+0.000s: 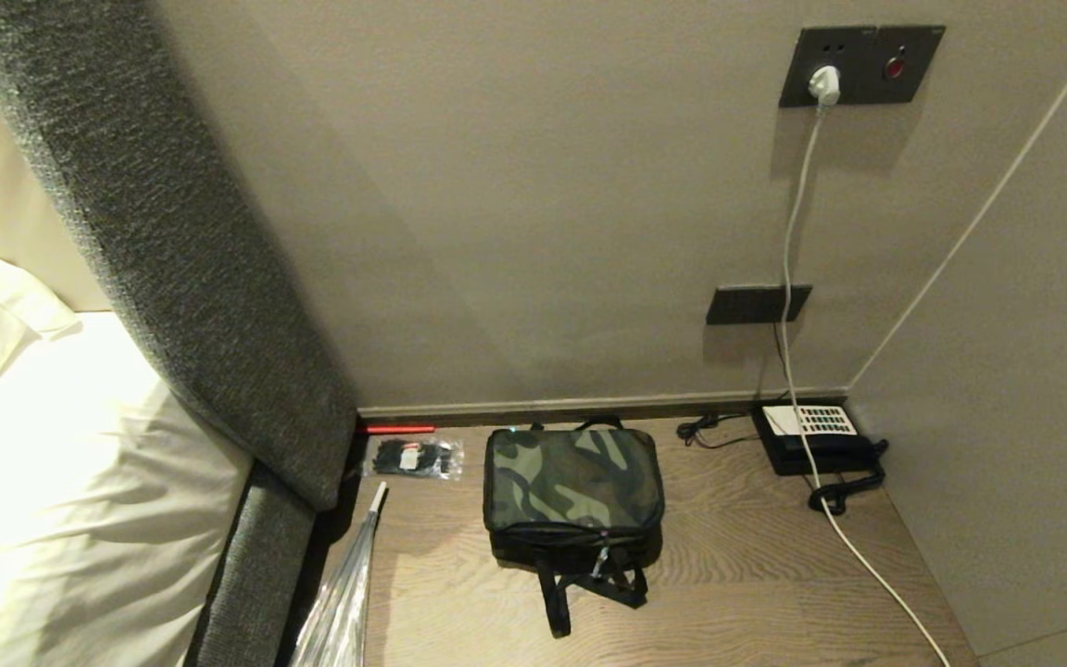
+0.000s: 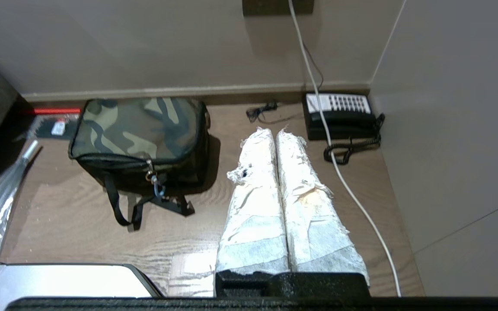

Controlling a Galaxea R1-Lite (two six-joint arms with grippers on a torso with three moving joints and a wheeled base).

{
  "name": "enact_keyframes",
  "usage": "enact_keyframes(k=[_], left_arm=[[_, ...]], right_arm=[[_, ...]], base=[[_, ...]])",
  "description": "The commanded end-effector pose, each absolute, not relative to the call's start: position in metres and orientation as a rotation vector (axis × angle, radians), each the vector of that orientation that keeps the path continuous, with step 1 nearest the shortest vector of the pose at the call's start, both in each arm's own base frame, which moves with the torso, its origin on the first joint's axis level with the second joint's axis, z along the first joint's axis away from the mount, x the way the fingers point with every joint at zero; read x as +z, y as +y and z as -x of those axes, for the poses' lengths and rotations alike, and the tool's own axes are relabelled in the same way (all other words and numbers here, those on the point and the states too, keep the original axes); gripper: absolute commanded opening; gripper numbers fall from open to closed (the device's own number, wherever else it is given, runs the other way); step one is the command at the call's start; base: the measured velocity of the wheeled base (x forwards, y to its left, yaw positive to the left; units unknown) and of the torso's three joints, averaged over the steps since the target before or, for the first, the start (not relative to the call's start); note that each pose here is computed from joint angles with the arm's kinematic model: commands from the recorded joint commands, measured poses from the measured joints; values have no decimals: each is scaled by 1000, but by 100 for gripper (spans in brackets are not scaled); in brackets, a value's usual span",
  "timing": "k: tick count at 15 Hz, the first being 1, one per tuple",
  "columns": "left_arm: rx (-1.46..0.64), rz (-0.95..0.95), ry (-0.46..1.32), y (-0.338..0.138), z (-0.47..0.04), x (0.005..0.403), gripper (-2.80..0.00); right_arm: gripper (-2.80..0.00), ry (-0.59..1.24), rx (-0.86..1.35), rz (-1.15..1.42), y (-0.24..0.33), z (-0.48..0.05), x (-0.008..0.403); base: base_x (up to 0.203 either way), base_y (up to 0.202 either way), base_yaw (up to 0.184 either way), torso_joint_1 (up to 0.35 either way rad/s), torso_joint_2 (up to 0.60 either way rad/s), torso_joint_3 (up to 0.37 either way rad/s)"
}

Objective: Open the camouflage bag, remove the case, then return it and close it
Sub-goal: Open the top of the storage box

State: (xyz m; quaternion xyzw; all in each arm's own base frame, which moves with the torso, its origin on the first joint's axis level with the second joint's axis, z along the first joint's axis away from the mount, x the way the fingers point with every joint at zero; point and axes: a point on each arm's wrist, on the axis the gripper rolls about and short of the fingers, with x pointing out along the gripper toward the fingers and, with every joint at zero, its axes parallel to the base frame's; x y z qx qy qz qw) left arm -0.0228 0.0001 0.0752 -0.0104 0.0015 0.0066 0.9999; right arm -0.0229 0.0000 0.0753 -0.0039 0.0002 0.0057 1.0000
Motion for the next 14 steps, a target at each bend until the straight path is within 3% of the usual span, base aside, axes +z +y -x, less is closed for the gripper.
enact_keyframes(k=[1, 14], left_arm=[[14, 21, 6, 0, 23, 74, -280], [14, 21, 6, 0, 23, 74, -280]], right_arm=[[-280, -2, 12, 8, 0, 23, 75], [-280, -2, 12, 8, 0, 23, 75]], base=[[0, 0, 0, -2, -2, -195], [0, 0, 0, 3, 3, -198]])
